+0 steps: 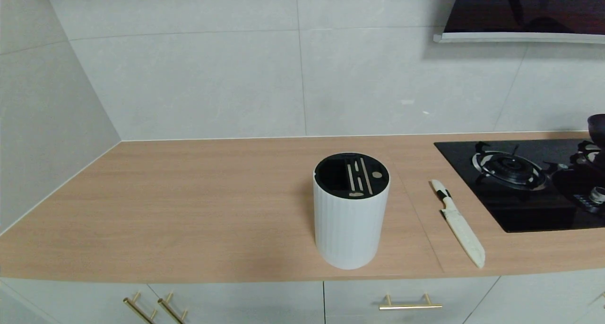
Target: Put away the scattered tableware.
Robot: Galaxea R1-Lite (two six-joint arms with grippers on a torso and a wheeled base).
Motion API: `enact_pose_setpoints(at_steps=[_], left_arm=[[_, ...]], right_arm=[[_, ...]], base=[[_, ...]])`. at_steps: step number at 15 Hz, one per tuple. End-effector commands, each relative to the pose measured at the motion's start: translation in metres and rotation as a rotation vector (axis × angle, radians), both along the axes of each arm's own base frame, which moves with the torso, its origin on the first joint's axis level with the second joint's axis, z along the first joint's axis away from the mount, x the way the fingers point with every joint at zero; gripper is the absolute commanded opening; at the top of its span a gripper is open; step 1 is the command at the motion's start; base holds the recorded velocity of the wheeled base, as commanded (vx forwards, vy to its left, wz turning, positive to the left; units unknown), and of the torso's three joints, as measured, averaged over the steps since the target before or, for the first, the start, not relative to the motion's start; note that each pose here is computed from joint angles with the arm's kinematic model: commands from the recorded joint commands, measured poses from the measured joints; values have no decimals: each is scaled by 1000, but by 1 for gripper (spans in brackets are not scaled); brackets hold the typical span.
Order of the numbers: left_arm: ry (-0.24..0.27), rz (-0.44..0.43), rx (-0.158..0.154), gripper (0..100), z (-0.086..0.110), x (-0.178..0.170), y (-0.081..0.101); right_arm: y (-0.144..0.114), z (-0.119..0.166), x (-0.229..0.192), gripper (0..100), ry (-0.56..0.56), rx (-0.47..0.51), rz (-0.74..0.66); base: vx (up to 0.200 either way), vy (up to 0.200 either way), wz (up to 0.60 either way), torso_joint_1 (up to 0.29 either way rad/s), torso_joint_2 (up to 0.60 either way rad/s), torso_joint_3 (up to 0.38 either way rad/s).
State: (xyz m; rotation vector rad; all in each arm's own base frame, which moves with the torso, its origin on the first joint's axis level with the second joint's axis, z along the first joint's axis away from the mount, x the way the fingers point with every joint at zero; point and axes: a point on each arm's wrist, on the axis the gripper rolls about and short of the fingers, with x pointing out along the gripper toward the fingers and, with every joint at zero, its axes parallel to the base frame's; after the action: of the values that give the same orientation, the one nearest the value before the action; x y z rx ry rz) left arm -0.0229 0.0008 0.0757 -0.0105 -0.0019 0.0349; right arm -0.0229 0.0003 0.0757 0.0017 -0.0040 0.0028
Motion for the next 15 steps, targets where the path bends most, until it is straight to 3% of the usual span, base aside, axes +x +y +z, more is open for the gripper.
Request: enact_pose_setpoints(at_steps=[1,7,15], left_arm=[[0,0,0,100,0,0,0],[0,0,0,100,0,0,0],[0,0,1,100,0,0,0]], right_arm=[[0,0,0,100,1,0,0],[0,0,0,100,1,0,0],[0,0,0,100,3,-2,0]], base=[[0,0,0,290,-608,-315],[0,0,0,223,-454,-227],[0,0,0,8,-14,-8]])
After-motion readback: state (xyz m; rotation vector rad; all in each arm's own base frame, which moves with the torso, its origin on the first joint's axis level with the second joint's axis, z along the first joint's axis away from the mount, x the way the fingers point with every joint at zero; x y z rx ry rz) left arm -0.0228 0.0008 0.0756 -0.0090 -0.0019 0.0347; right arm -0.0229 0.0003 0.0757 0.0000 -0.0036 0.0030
